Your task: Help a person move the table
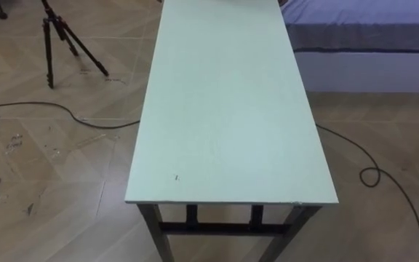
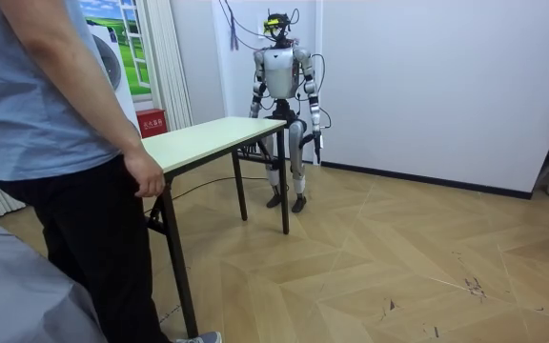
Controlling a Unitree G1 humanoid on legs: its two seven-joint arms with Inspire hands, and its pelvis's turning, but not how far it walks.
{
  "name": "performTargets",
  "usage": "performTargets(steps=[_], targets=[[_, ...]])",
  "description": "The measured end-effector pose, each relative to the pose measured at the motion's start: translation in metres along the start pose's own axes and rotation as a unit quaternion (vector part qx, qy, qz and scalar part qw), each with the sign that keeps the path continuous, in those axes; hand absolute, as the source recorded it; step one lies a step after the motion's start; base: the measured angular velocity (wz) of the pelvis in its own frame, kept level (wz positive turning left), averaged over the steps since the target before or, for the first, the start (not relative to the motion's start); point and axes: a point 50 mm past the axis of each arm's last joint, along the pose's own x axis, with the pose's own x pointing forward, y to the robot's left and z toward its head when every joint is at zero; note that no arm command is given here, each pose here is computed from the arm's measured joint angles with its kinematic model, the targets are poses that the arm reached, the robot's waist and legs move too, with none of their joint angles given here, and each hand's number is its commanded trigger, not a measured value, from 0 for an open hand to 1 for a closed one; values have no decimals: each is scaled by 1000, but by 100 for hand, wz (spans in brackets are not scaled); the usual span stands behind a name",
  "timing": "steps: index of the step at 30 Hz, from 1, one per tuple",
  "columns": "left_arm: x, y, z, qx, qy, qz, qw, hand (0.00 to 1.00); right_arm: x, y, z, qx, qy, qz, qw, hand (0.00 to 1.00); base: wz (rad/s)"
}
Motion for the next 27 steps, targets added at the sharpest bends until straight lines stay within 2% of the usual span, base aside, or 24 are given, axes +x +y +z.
performTargets(steps=[3, 8, 13, 16, 21, 27], targets=[[-1, -5, 8, -41, -24, -30, 998, 0, 0, 9, 16, -10, -38, 32, 999, 0, 0], [-2, -23, 26, -52, -67, -102, 991, 0, -1, 25, 39, -24, -89, 88, 992, 0, 2], [-10, -46, 39, -64, -106, -192, 973, 0, -7, 41, 43, 25, -125, 159, 979, 0, 1], [-19, -59, 42, -68, -124, -243, 960, 0, -15, 58, 46, 56, -150, 220, 962, 0, 0], [-41, -99, 51, -91, -146, -357, 918, 0, -31, 97, 47, 102, -172, 338, 920, 0, 2], [-60, -123, 68, -110, -172, -430, 879, 0, -47, 130, 61, 116, -193, 427, 876, 0, 0]])
